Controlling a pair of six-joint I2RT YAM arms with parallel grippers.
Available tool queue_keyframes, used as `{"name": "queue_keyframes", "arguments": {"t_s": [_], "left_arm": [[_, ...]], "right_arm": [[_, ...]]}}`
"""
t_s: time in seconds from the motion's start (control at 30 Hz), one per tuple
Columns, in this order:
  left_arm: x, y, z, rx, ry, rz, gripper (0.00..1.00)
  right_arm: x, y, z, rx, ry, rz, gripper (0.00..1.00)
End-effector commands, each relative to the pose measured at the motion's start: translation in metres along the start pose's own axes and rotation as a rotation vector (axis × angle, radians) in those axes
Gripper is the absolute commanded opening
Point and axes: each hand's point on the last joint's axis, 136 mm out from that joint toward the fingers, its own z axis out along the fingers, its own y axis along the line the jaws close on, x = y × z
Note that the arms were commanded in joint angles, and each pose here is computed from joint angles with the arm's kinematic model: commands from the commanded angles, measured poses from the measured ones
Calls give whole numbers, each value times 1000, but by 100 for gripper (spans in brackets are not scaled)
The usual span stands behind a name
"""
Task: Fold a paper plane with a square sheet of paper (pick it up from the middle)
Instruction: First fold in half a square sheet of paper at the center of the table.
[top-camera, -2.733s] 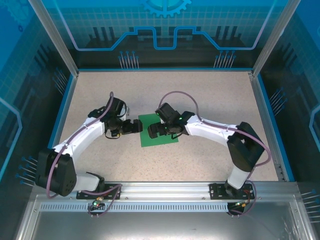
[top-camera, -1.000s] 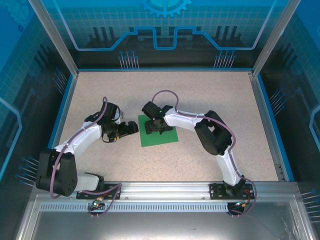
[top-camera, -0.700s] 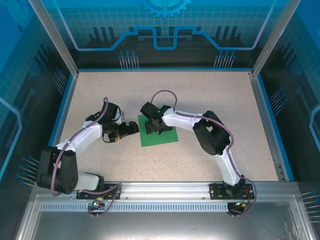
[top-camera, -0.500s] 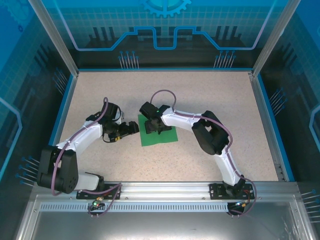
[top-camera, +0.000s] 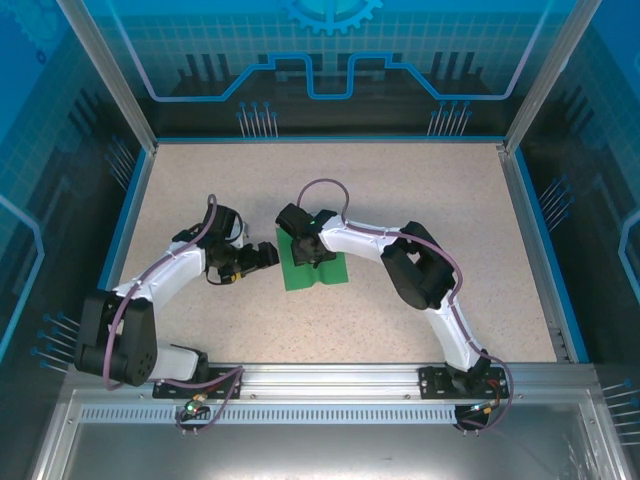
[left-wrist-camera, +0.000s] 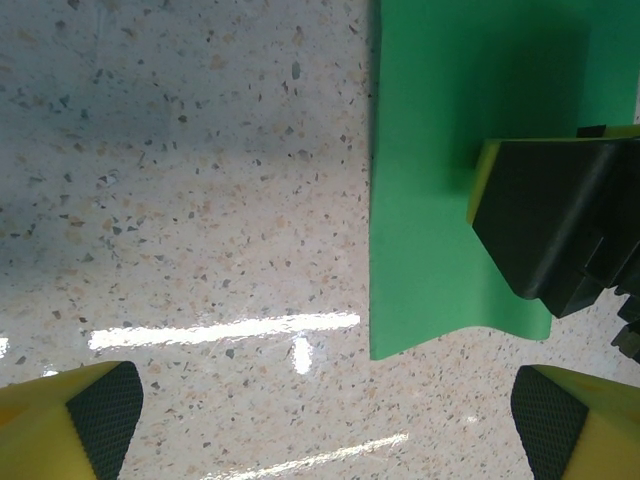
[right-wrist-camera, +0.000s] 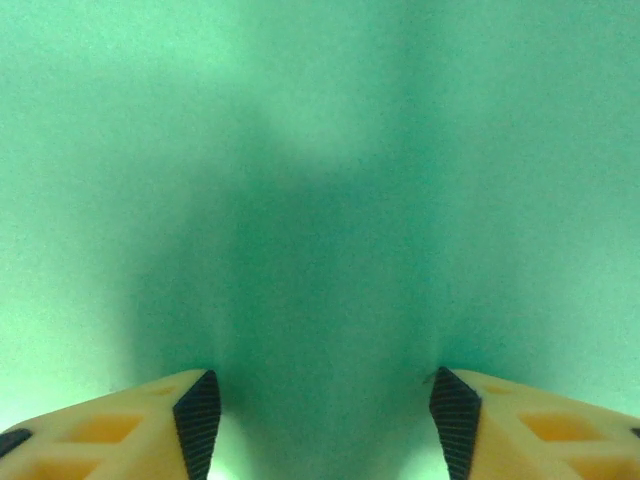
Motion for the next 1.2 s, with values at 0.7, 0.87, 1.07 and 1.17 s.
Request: {"name": "queue_keyframes", "arguments": {"t_s": [0.7, 0.87, 1.07, 1.17], "left_arm": [[0, -4, -11, 14, -9, -25, 99], [-3, -11, -40, 15, -76, -6, 99], [-8, -24, -70, 52, -142, -4, 99], [-12, -33, -76, 88, -155, -18, 99]], "right_arm": [[-13, 13, -53, -85, -118, -50, 24], [-19, 31, -84, -269, -164, -9, 24], [-24, 49, -119, -614, -191, 112, 23], [-25, 50, -125, -769, -193, 179, 23]]}}
